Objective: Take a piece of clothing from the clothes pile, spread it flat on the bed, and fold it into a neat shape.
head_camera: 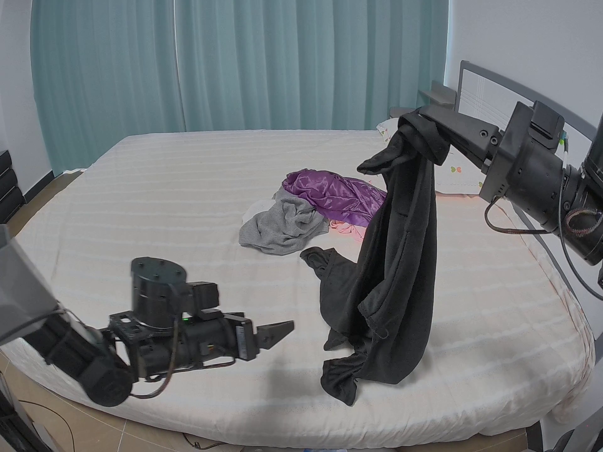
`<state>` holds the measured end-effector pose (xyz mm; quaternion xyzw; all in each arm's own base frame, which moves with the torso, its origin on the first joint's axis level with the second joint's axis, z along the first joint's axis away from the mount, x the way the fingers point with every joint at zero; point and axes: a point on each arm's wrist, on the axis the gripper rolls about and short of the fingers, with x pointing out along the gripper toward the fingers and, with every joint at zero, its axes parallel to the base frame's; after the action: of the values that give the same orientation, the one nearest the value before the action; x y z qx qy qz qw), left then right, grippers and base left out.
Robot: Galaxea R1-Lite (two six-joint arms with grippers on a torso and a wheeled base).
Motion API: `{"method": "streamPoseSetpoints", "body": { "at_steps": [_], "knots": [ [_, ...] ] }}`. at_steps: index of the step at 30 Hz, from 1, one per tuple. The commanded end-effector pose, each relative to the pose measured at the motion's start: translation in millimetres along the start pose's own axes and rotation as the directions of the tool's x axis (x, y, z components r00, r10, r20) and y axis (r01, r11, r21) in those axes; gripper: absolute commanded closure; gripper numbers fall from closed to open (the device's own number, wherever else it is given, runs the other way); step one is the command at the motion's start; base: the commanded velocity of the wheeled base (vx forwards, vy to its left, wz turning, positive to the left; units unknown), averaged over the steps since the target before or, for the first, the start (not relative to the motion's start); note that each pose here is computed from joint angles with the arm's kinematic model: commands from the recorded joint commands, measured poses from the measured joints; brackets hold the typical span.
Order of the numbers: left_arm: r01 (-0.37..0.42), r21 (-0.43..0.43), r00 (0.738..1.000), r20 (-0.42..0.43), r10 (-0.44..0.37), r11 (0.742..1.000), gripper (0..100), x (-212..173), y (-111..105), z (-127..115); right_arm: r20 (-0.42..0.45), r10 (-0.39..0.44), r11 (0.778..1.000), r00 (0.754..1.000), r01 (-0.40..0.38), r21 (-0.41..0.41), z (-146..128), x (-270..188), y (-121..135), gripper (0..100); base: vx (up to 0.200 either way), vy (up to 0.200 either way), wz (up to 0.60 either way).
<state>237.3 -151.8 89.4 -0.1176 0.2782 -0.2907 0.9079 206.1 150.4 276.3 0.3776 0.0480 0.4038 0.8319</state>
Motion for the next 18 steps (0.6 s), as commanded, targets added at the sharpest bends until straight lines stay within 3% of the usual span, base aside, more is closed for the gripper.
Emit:
{"method": "streamPoseSetpoints", "body": {
  "at_steps": [1, 18],
  "knots": [
    [0.064, -0.073, 0.996, -0.065, -0.069, 0.995, 0, 66.4, -22.0, -19.9, -0.019, -0.007, 1.0, 1.0, 0.007, 0.003, -10.7, 16.5, -2.9, 100, 0.0, 0.0, 0.0],
    [0.113, -0.072, 0.992, -0.049, -0.116, 0.991, 0, 111.8, -25.7, -29.8, 0.005, 0.019, 1.0, 1.0, -0.019, -0.005, -4.2, 15.8, 5.5, 100, 0.0, 0.0, 0.0]
  ]
}}
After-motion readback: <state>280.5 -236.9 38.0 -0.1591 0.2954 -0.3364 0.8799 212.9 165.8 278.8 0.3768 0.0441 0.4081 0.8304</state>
